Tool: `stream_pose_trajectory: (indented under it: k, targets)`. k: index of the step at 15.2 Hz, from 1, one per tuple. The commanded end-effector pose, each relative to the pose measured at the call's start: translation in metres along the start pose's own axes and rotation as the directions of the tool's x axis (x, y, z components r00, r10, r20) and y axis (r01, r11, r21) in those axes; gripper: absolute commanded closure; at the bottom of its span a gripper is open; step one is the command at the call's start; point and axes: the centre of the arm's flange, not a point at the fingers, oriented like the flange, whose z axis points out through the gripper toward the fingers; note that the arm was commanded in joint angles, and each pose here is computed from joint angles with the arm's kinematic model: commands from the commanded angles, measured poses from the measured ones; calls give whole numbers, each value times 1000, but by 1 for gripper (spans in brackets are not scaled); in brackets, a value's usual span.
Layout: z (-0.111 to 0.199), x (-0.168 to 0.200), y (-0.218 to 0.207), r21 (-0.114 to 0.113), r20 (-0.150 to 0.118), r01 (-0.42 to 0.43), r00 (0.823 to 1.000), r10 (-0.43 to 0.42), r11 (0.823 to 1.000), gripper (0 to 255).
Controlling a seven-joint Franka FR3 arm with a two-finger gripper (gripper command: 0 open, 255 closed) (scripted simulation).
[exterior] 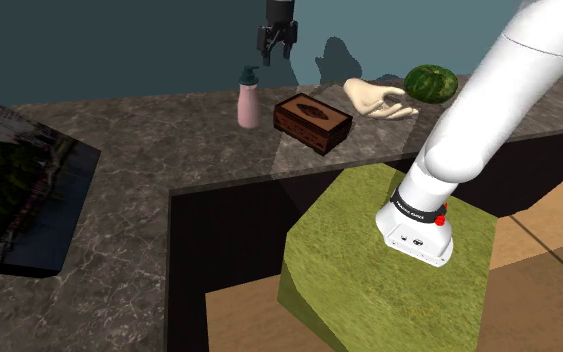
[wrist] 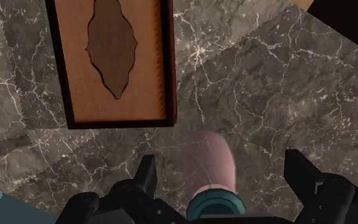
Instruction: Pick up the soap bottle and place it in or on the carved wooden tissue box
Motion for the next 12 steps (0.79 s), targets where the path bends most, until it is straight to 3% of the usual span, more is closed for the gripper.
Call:
stream_pose_trajectory:
  k: [1, 8, 12]
  targets:
    - [6, 25, 0, 6, 1, -6, 1000, 6, 1000, 0]
    - [32, 110, 5, 26, 1, -28, 1000, 28, 999, 0]
    - [53, 110, 5, 26, 1, -28, 1000, 28, 999, 0]
